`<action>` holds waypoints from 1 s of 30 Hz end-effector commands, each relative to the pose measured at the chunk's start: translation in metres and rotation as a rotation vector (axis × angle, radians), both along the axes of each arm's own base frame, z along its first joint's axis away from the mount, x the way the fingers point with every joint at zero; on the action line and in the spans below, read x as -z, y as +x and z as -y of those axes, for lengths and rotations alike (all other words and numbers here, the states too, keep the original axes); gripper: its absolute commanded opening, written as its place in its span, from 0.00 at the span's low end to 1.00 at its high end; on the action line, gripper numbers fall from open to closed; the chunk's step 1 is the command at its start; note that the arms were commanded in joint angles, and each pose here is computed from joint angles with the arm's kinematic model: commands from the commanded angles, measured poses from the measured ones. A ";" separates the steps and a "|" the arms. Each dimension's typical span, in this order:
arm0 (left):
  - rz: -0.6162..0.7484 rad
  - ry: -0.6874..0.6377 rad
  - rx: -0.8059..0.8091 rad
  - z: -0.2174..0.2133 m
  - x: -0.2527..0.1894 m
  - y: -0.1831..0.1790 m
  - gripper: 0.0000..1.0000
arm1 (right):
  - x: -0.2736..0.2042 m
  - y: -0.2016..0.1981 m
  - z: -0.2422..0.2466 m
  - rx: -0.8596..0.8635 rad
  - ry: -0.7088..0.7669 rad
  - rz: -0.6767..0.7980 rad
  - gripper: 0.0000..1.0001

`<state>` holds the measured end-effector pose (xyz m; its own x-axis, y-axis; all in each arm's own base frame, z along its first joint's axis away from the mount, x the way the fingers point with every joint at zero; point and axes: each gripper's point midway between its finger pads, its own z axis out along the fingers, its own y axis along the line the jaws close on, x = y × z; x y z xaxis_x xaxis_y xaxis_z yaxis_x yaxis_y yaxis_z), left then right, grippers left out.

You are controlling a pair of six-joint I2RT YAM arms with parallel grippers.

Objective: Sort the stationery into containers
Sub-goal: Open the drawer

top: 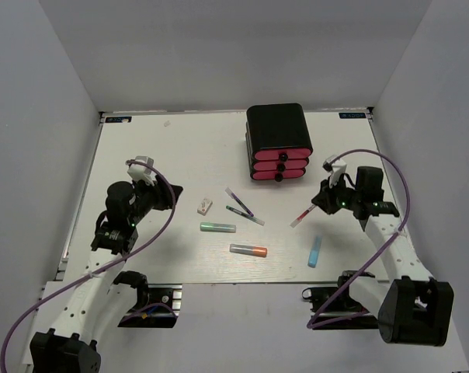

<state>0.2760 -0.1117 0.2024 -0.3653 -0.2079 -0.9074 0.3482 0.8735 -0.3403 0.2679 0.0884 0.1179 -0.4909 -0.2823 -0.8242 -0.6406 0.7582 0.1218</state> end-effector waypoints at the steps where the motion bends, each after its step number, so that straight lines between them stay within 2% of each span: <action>1: 0.002 -0.008 0.016 0.003 -0.001 0.002 0.70 | -0.075 0.040 -0.026 -0.049 0.169 0.143 0.07; 2: -0.016 -0.005 0.016 0.003 0.003 0.002 0.76 | -0.073 0.045 -0.029 -0.055 0.188 0.107 0.12; 3: -0.008 -0.007 0.016 0.003 -0.001 0.002 0.80 | -0.072 0.050 -0.032 -0.036 0.228 0.049 0.27; 4: -0.018 -0.005 0.016 0.003 0.002 0.003 0.80 | -0.092 0.056 -0.045 -0.074 0.245 0.080 0.32; 6: -0.023 0.004 0.019 0.003 0.004 0.003 0.81 | -0.097 0.067 -0.052 -0.052 0.300 0.043 0.46; 7: -0.023 0.004 0.019 0.003 0.004 0.003 0.81 | -0.096 0.068 -0.058 -0.066 0.311 0.030 0.60; 8: -0.033 0.006 0.019 0.003 0.007 0.003 0.81 | -0.103 0.075 -0.060 -0.064 0.321 0.042 0.63; 10: -0.043 0.008 0.019 0.003 0.010 0.004 0.81 | -0.102 0.085 -0.071 -0.028 0.389 -0.035 0.78; 11: -0.043 0.008 0.019 0.003 0.010 0.004 0.81 | -0.113 0.090 -0.074 -0.028 0.410 -0.038 0.78; 14: -0.048 0.017 0.021 0.003 0.012 0.005 0.81 | -0.102 0.105 -0.080 0.038 0.453 -0.131 0.77; 22: -0.048 0.017 0.021 0.003 0.012 0.005 0.81 | -0.075 0.123 -0.082 0.210 0.451 -0.267 0.62; 30: -0.048 0.017 0.021 0.003 0.012 0.005 0.81 | -0.069 0.125 -0.097 0.257 0.492 -0.328 0.60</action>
<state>0.2812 -0.1131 0.1829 -0.4277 -0.1947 -0.8827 0.3272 0.8770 -0.3519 0.3799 0.1777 0.1729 -0.7550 0.2037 -0.6233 -0.3362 0.6958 0.6347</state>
